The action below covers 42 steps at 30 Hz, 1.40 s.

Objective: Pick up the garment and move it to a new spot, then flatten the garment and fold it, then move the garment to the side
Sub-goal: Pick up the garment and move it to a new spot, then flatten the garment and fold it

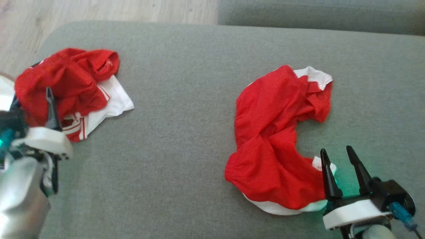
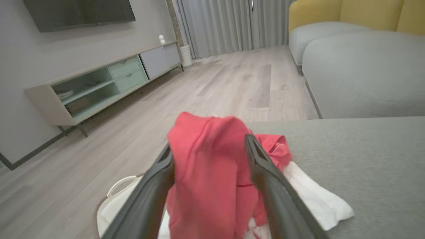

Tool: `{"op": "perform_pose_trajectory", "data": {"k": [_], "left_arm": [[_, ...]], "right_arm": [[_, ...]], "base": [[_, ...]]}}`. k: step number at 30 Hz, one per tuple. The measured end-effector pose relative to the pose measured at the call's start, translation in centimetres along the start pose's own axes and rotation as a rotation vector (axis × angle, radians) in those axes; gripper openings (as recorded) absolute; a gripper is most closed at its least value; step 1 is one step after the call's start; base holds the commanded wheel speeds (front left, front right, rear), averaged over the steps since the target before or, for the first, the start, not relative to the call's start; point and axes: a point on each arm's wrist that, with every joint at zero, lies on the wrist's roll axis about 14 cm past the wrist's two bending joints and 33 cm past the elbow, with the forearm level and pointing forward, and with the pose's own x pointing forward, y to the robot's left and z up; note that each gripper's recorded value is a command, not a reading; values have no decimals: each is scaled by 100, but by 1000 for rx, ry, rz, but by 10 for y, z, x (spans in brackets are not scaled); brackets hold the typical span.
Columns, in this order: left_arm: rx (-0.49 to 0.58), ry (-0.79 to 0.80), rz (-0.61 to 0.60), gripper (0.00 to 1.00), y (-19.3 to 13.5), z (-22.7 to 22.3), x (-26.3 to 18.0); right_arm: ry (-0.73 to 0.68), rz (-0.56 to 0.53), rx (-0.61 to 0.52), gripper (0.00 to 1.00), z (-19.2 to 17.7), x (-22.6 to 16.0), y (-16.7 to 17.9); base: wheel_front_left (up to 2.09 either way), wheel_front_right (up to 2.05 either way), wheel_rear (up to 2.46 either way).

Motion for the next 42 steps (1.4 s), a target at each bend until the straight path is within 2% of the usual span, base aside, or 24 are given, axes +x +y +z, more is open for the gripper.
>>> {"op": "perform_pose_trajectory", "data": {"k": [5,9,13,17,23,30,42], "left_arm": [[-41,-139,-32,100,-33,24,-30],[-103,-156,-67,100,-62,14,-69],[-138,-210,-67,100,-74,22,-95],[-198,-276,-198,100,-119,40,-122],[-178,-262,-320,100,-160,27,-158],[-131,-202,-392,100,-182,1,-183],[-142,-180,-368,100,-177,-7,-184]], "right_arm": [[-39,-29,-3,100,13,-12,-5],[-69,-55,3,100,21,-28,-7],[-86,-87,11,100,23,-46,-10],[-125,-126,16,100,32,-60,-17],[-131,-179,26,100,27,-87,-27],[-131,-198,19,100,25,-101,-33],[-127,-172,17,100,25,-96,-26]], "base": [[0,0,0],[0,0,0],[0,0,0],[0,0,0],[0,0,0],[0,0,0],[0,0,0]]}}
